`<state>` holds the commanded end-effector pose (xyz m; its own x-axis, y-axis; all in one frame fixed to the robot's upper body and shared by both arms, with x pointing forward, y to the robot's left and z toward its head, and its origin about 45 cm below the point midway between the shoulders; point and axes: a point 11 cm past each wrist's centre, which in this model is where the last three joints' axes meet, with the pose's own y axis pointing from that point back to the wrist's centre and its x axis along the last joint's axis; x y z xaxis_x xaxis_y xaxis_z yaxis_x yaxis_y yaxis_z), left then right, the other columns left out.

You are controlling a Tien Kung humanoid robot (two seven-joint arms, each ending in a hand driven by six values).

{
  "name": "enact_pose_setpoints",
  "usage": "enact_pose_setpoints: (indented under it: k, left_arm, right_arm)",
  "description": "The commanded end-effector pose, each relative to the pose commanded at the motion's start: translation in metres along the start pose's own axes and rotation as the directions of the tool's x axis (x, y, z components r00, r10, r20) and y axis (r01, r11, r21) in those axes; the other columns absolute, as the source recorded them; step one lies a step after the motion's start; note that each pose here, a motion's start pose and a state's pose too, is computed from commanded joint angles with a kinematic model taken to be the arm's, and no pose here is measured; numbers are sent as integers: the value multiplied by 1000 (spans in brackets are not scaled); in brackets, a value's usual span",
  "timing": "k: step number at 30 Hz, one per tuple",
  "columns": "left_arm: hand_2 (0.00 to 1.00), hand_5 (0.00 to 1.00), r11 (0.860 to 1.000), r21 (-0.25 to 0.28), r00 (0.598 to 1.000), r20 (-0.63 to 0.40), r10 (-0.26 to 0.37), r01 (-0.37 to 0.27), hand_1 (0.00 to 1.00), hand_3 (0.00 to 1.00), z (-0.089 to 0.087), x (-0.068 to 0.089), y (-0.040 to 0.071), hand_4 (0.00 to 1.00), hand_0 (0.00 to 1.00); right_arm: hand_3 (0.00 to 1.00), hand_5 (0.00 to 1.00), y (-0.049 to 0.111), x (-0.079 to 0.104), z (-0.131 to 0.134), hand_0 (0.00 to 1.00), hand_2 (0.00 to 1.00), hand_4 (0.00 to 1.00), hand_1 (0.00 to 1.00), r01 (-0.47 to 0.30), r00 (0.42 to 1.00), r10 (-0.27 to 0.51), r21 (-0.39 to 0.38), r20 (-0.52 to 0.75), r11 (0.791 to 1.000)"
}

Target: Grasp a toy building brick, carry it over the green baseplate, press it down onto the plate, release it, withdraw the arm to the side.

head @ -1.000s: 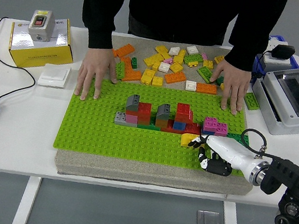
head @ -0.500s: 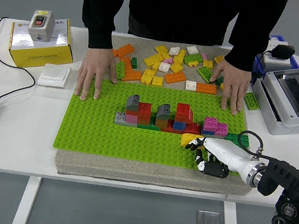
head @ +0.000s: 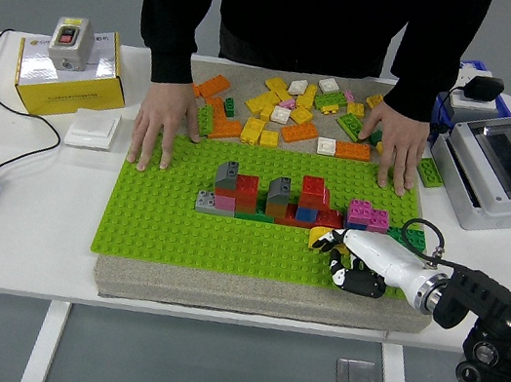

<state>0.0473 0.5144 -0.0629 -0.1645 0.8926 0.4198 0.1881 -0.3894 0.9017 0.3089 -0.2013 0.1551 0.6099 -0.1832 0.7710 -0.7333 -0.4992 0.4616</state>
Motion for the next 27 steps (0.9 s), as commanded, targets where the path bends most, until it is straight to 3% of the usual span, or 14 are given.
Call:
enact_pose_setpoints:
  k: [27]
  left_arm:
    - [563,537,1000,0,1000,-5,-4,4,634,650,-1,-1,0,92,686]
  right_arm:
    - [753,346,2,6,9,226,745,2,263,-12,1000,12,-26,1,1000]
